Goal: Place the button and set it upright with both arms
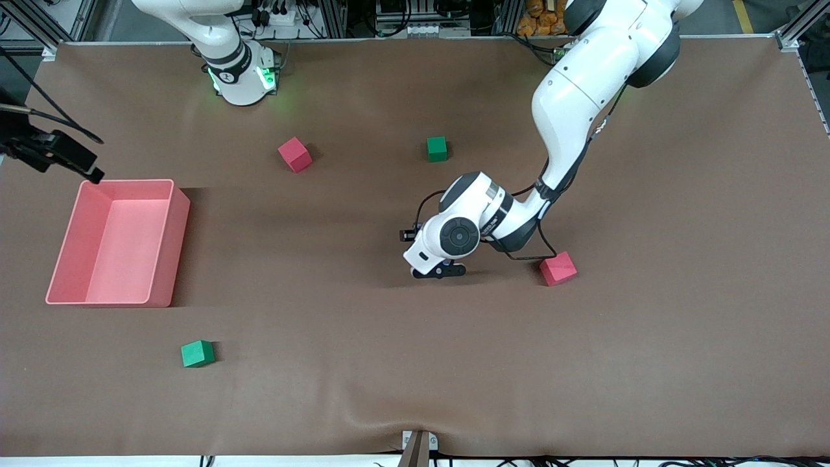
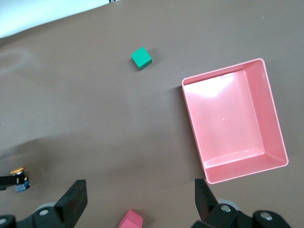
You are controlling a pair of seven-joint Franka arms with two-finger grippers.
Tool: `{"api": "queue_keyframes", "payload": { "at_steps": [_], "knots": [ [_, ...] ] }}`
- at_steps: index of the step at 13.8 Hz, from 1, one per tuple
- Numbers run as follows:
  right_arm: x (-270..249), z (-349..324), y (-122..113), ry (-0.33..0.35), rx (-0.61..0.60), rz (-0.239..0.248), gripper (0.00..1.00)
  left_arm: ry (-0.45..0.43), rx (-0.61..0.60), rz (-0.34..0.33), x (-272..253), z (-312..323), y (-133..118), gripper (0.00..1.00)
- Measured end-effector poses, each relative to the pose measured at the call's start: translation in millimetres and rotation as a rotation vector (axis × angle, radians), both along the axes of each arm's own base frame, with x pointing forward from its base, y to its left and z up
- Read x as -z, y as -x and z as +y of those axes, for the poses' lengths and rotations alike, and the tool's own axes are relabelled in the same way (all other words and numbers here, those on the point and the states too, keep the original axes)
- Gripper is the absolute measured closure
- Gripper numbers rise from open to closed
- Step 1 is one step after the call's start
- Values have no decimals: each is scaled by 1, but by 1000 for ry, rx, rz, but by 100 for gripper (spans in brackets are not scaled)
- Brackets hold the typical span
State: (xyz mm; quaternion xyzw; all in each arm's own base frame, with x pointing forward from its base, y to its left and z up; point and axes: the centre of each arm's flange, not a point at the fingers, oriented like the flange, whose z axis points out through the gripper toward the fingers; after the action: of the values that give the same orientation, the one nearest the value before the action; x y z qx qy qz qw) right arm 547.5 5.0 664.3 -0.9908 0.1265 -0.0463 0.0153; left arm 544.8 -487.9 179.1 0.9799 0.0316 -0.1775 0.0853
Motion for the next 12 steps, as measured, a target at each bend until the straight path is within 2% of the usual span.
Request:
{"api": "queue_keyframes", "payload": {
  "at_steps": [2,5,10,11,12],
  "knots": [
    [-2,-3,-2,0,4,1,0,-1,4,3,2,-2,2,14],
    [2,-3,-1,2,-11,37,0,0,6,2,2,-4,3,15],
    [4,-2,0,9,-119,48,0,2,6,4,8,-6,4,21],
    [5,-1,2,10,-140,61,0,3,6,4,9,-7,4,27],
    [6,-1,4,10,-157,77,0,4,6,3,10,-7,4,37]
  ]
}}
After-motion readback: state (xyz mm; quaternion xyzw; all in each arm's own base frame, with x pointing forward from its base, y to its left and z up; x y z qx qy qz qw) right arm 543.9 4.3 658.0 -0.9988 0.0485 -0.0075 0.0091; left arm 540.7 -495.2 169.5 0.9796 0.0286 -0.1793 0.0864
